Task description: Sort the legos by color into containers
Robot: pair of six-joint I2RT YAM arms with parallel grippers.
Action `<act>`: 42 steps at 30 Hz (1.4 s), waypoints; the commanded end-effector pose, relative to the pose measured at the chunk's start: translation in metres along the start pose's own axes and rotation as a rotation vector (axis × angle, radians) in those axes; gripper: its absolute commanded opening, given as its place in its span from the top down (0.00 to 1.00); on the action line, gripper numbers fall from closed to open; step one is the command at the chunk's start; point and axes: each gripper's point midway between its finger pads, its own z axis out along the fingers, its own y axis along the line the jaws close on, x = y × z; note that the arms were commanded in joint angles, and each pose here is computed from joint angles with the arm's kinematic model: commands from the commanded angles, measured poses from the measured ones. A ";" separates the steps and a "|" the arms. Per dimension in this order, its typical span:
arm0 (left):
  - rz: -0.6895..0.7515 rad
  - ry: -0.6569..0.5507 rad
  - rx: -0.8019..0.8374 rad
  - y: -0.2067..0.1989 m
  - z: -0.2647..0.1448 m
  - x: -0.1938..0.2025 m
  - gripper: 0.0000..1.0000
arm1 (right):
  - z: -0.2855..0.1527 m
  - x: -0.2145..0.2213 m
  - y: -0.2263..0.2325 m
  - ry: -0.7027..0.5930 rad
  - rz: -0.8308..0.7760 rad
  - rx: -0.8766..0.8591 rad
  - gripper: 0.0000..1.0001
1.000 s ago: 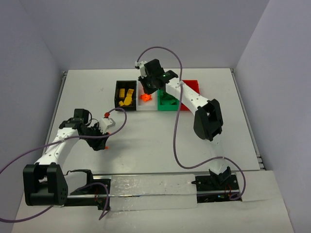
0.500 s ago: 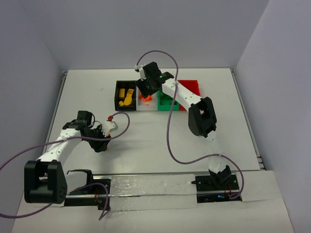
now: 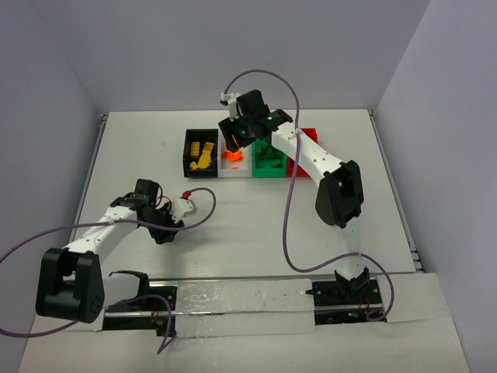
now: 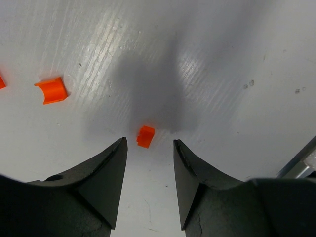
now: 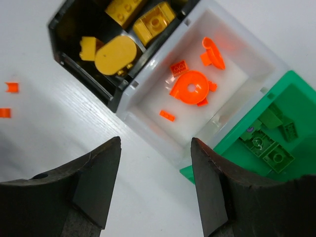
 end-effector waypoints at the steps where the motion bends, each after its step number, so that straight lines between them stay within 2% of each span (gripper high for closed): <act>1: 0.036 -0.011 -0.049 0.013 0.006 -0.005 0.49 | -0.046 -0.030 0.009 -0.103 -0.005 -0.023 0.33; 5: 0.056 0.011 -0.042 0.017 0.010 -0.003 0.50 | -0.057 -0.028 0.013 -0.107 -0.003 -0.036 0.31; 10: 0.074 0.051 -0.009 0.011 0.015 0.008 0.56 | -0.065 -0.029 0.012 -0.116 -0.008 -0.032 0.31; 13: 0.080 0.074 0.000 0.008 0.019 0.016 0.63 | -0.068 -0.030 0.012 -0.121 -0.010 -0.031 0.31; 15: 0.083 0.075 0.001 0.006 0.021 0.019 0.71 | -0.068 -0.029 0.012 -0.117 -0.010 -0.032 0.31; 18: 0.083 0.058 0.009 0.005 0.020 0.016 0.78 | -0.067 -0.028 0.013 -0.113 -0.007 -0.037 0.31; 21: 0.075 0.025 0.026 0.005 0.016 0.003 0.91 | -0.068 -0.024 0.014 -0.103 -0.001 -0.037 0.30; 22: 0.085 -0.010 0.027 0.008 0.011 -0.012 0.97 | -0.072 -0.026 0.014 -0.110 -0.001 -0.035 0.28; 23: 0.077 -0.023 0.043 0.005 0.005 -0.020 0.99 | -0.074 -0.023 0.014 -0.106 -0.002 -0.033 0.23; 26: 0.110 -0.114 0.063 0.002 -0.016 -0.068 1.00 | -0.090 -0.022 0.013 -0.122 -0.004 -0.029 0.16; 27: 0.123 -0.151 0.053 0.004 -0.023 -0.087 1.00 | -0.094 -0.021 0.012 -0.126 -0.001 -0.029 0.11; 28: 0.130 -0.202 0.066 -0.004 -0.032 -0.114 1.00 | -0.103 -0.019 0.008 -0.134 0.005 -0.024 0.01; 30: 0.124 -0.270 0.035 0.004 -0.043 -0.149 1.00 | -0.107 -0.013 0.000 -0.128 0.021 -0.015 0.00; 33: 0.105 -0.402 -0.022 0.024 -0.057 -0.226 1.00 | -0.127 -0.004 -0.015 -0.140 0.045 0.009 0.00; 36: 0.003 -0.445 -0.111 0.068 -0.044 -0.288 1.00 | -0.153 0.013 -0.038 -0.147 0.071 0.062 0.00; 38: -0.097 -0.428 -0.146 0.097 -0.016 -0.312 1.00 | -0.169 0.025 -0.054 -0.152 0.095 0.097 0.00; 42: -0.186 -0.446 -0.250 0.142 0.000 -0.347 1.00 | -0.202 0.051 -0.084 -0.165 0.157 0.152 0.00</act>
